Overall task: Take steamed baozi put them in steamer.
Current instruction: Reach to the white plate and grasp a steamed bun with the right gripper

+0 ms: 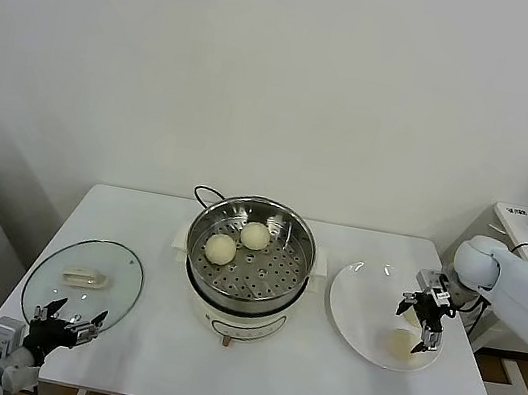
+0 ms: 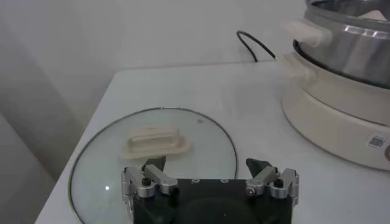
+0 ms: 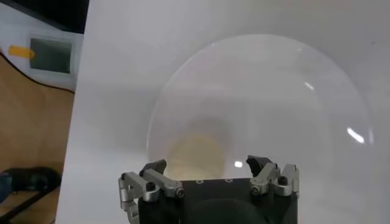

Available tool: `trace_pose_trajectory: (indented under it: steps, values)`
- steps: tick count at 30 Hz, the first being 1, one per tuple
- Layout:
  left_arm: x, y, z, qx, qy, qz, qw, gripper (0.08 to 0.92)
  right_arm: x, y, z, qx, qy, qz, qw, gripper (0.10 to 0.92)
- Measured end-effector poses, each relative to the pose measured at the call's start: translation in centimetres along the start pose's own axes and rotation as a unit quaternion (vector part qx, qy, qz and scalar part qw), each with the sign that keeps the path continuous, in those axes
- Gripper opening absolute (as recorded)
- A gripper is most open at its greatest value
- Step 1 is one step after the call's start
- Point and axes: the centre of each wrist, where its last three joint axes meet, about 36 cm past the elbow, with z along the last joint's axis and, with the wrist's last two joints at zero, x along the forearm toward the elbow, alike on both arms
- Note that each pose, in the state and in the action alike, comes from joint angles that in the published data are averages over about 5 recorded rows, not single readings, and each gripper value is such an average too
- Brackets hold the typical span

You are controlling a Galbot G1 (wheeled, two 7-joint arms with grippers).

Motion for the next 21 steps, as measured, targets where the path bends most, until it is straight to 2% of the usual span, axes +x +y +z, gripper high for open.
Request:
trace_pose_trajectory:
  steps: [6,9,21]
  values:
    - [0.1,-0.1,0.1,0.000,0.001,0.001,1.000,0.823,-1.3,0.0,0.3,-0.005,0.002,-0.004,1.000,0.822]
    - [0.1,-0.1,0.1,0.000,0.001,0.001,1.000,0.823,-1.8,0.1,0.5,-0.007,0.003,-0.007,1.000,0.792]
    - [0.2,-0.1,0.2,0.000,0.001,0.000,1.000,0.823,-1.9,0.3,0.9,-0.013,0.003,-0.014,1.000,0.504]
